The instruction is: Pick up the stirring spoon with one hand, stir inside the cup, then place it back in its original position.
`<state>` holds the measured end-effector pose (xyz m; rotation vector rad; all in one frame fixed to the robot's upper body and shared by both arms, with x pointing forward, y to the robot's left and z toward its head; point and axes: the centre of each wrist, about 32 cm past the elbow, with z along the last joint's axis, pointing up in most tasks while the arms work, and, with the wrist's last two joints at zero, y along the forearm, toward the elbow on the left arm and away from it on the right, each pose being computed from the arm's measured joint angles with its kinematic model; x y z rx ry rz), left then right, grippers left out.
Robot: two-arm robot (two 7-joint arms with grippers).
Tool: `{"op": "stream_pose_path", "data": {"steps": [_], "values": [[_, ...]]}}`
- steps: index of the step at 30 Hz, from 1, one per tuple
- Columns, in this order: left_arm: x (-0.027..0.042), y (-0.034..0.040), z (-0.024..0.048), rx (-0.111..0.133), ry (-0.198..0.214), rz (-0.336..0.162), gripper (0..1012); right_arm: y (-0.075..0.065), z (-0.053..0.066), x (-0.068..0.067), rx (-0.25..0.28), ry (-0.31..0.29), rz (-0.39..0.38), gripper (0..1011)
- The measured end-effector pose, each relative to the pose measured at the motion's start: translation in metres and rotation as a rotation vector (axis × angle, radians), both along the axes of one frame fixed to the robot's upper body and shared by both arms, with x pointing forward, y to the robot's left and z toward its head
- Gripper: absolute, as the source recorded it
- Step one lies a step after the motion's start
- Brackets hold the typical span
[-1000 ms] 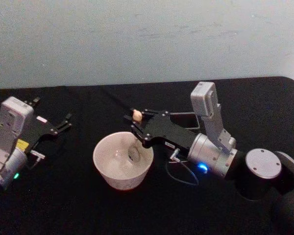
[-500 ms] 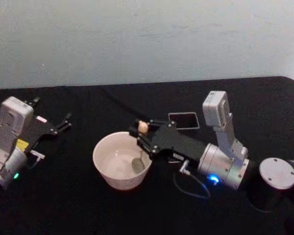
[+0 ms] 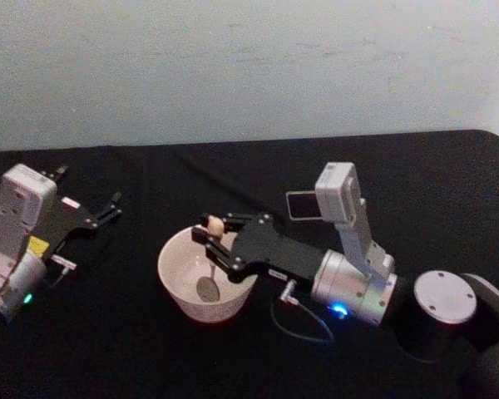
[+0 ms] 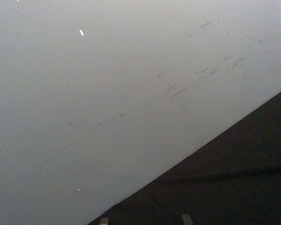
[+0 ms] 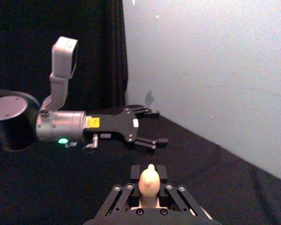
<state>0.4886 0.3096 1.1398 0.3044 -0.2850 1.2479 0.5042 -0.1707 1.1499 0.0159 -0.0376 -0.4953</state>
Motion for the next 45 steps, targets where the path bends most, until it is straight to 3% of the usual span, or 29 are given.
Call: {"op": "stream_pose_path", "data": {"steps": [8, 20, 33, 45], "values": [[0.0, 0.0, 0.0, 0.0, 0.0, 0.0, 1001, 0.011, 0.001, 0.017, 0.008, -0.02, -0.04, 210], [0.0, 0.0, 0.0, 0.0, 0.0, 0.0, 1001, 0.006, 0.0, 0.027, -0.004, -0.022, -0.093, 210], [0.0, 0.0, 0.0, 0.0, 0.0, 0.0, 1001, -0.004, -0.001, 0.024, -0.006, -0.02, -0.113, 210], [0.0, 0.0, 0.0, 0.0, 0.0, 0.0, 1001, -0.02, 0.0, 0.01, -0.009, -0.009, -0.104, 210]]}}
